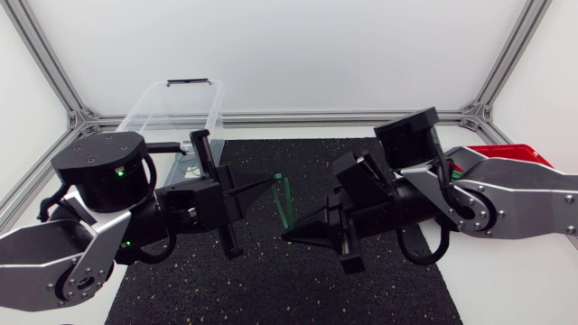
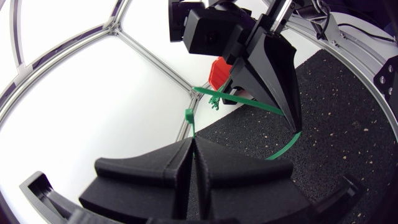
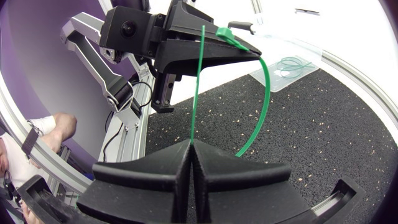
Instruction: Take a green cable tie from the red box, thread the tail through the head to close it, then place it in the transparent bin on the left.
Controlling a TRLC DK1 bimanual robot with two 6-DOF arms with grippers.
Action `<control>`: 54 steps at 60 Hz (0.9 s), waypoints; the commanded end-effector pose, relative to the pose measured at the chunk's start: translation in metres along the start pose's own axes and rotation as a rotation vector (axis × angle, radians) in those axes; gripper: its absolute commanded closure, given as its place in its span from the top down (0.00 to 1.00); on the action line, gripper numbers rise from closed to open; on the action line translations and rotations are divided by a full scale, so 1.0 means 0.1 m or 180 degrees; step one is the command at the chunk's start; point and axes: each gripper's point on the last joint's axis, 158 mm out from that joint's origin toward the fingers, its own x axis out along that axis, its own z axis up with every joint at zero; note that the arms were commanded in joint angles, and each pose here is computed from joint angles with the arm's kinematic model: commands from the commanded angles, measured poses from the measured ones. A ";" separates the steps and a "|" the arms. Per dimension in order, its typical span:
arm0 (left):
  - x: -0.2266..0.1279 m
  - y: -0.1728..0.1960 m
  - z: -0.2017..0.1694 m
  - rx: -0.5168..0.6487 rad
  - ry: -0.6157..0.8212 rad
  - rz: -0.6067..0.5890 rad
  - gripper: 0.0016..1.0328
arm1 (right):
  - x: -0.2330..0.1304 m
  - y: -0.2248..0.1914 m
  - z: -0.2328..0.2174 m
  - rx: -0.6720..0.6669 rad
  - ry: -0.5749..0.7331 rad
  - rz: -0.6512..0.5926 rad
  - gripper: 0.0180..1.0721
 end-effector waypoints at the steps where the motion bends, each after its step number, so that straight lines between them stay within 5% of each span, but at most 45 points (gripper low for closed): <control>1: -0.01 0.01 0.04 0.0003 -0.0049 0.0017 0.03 | 0.02 0.04 -0.08 -0.0013 0.0036 0.0024 0.05; 54: -0.02 0.01 0.15 0.0039 -0.0130 0.0030 0.03 | 0.12 -0.02 -0.16 0.0031 0.0130 0.0028 0.05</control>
